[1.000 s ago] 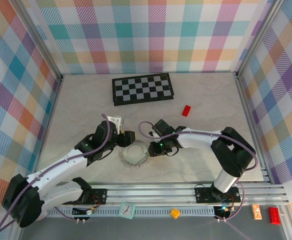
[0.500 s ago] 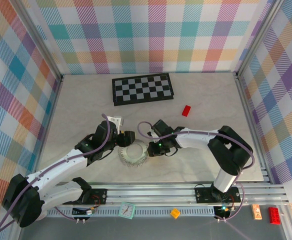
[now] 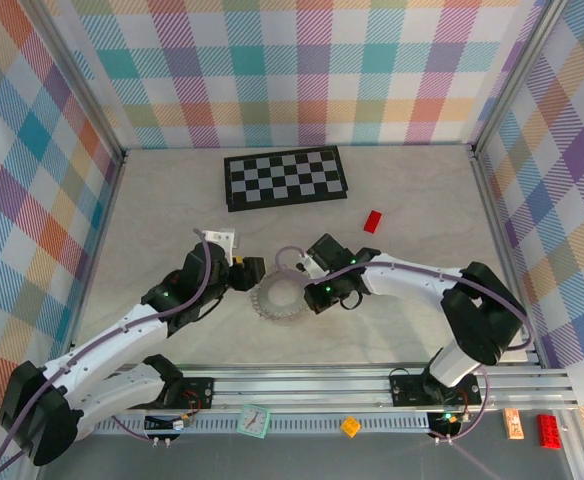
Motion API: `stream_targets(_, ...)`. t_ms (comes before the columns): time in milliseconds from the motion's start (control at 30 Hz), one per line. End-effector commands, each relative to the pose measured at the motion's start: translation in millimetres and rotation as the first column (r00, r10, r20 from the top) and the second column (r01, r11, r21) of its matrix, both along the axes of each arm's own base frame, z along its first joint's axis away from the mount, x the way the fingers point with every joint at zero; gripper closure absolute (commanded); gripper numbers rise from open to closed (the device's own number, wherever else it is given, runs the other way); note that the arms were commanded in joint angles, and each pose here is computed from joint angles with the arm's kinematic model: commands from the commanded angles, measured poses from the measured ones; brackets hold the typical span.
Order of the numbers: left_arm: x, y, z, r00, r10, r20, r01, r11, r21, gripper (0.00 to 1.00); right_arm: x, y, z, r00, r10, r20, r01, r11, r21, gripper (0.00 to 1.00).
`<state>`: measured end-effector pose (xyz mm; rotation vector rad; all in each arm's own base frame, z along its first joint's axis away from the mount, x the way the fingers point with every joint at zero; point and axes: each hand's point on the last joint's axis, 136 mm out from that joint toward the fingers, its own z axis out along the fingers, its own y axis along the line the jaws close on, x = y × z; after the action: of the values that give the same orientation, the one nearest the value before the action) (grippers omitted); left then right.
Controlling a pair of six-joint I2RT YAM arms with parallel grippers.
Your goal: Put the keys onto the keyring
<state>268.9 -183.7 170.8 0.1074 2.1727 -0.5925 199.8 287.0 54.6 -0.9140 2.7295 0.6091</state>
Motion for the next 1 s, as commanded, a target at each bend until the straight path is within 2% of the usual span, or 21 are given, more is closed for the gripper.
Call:
stream_targets(0,-2,14,-10,0.999,0.039,-0.011,-0.038,0.998,0.057,0.37,-6,5,-4,0.996,0.09,-0.001,-0.09,0.996,-0.022,1.0)
stream_targets(400,-3,24,-11,0.997,0.079,0.009,-0.08,0.995,0.065,0.37,-7,21,-21,0.986,0.163,0.043,-0.161,0.986,-0.047,1.0)
stream_targets(533,-3,27,-10,0.996,0.088,0.015,-0.089,0.994,0.065,0.37,-6,25,-22,0.985,0.168,0.044,-0.166,0.985,-0.042,0.95)
stream_targets(667,-3,28,-10,0.995,0.094,0.02,-0.095,0.993,0.066,0.37,-6,28,-21,0.985,0.166,0.047,-0.164,0.986,-0.031,0.8)
stream_targets(967,-3,27,-14,0.996,0.088,0.008,-0.088,0.994,0.069,0.37,-4,33,-22,0.987,0.156,0.047,-0.155,0.988,-0.028,0.79)
